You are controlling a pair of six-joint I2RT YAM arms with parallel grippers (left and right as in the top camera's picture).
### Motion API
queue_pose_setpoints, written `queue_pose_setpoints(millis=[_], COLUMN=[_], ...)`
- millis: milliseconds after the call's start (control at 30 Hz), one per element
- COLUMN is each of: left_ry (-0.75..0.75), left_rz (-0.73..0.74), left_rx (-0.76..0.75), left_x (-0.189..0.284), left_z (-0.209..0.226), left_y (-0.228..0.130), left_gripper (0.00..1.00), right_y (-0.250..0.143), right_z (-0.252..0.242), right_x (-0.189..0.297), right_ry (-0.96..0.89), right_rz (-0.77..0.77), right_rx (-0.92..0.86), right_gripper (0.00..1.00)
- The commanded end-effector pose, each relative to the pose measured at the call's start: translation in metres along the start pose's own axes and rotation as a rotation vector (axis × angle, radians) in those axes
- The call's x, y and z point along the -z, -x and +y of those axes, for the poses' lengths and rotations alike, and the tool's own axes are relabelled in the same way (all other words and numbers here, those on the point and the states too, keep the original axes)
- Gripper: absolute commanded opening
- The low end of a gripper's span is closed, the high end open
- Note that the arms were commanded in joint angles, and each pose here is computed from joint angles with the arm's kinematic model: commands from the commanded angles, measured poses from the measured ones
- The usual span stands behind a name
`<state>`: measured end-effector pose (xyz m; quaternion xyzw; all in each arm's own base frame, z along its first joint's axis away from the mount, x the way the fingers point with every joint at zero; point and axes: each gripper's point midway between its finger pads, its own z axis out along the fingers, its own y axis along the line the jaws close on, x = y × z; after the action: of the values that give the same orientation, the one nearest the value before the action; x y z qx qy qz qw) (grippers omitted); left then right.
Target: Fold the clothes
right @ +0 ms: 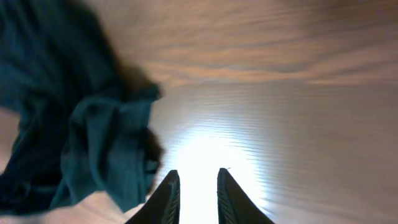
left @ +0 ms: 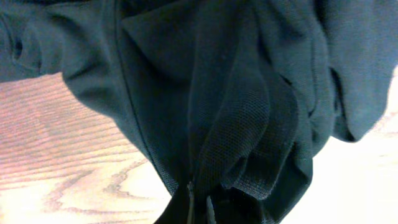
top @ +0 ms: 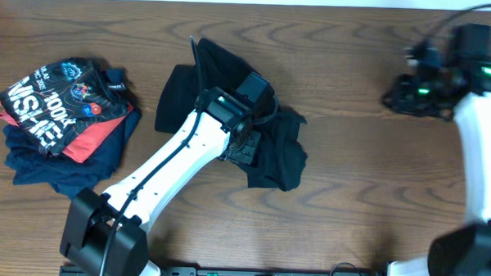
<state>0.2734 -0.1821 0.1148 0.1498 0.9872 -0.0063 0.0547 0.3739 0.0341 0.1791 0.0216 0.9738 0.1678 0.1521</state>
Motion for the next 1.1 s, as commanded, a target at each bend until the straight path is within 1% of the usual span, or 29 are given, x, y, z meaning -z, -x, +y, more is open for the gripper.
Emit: queue_pose_setpoints(millis=[0,33,100,200,367,433,567,800,900,1033,1067], left_ry=[0.033,0.039,0.04,0.04,0.04,0.04,0.04,0.04,0.041,0.042,0.042], left_rz=[0.014,0.012,0.012,0.011,0.011,0.012,0.012,0.012,0.015,0.02,0.02], left_rx=[0.035,0.039,0.048,0.05,0.05,0.05,0.05,0.05,0.05,0.049,0.049], left_x=[-0.004,-0.004,-0.004,-0.004,-0.004,-0.004,-0.004,-0.004,-0.004,-0.004,-0.004], left_z=[0.011,0.014,0.016,0.017,0.017,0.017,0.017,0.017,0.017,0.018,0.018], left_y=[-0.001,-0.001,0.0,0.0,0.0,0.0,0.0,0.0,-0.001,-0.002,-0.002], left_gripper=[0.06,0.06,0.06,0.06,0.06,0.06,0.06,0.06,0.06,0.06,0.06], right_y=[-0.014,-0.018,-0.026,-0.031,-0.028,-0.029,-0.039,-0.032,-0.035,-0.044,-0.047], right_z=[0.029,0.033,0.046,0.059,0.079,0.088,0.101,0.099,0.099,0.1,0.101], right_x=[-0.039,-0.049,-0.075,-0.11,-0.149,-0.159,-0.165,-0.173,-0.177,-0.187,-0.189], right_ry=[0.072,0.075,0.1,0.115,0.125,0.135,0.145,0.048,0.049,0.058,0.061], right_rz=[0.121,0.153,0.216,0.254,0.234,0.228,0.25,0.213,0.224,0.26,0.267], right_rx=[0.076,0.085,0.114,0.24,0.37,0.418,0.491,0.557,0.561,0.562,0.57], right_gripper=[0.3,0.38,0.49,0.55,0.56,0.59,0.59,0.61,0.58,0.53,0.49])
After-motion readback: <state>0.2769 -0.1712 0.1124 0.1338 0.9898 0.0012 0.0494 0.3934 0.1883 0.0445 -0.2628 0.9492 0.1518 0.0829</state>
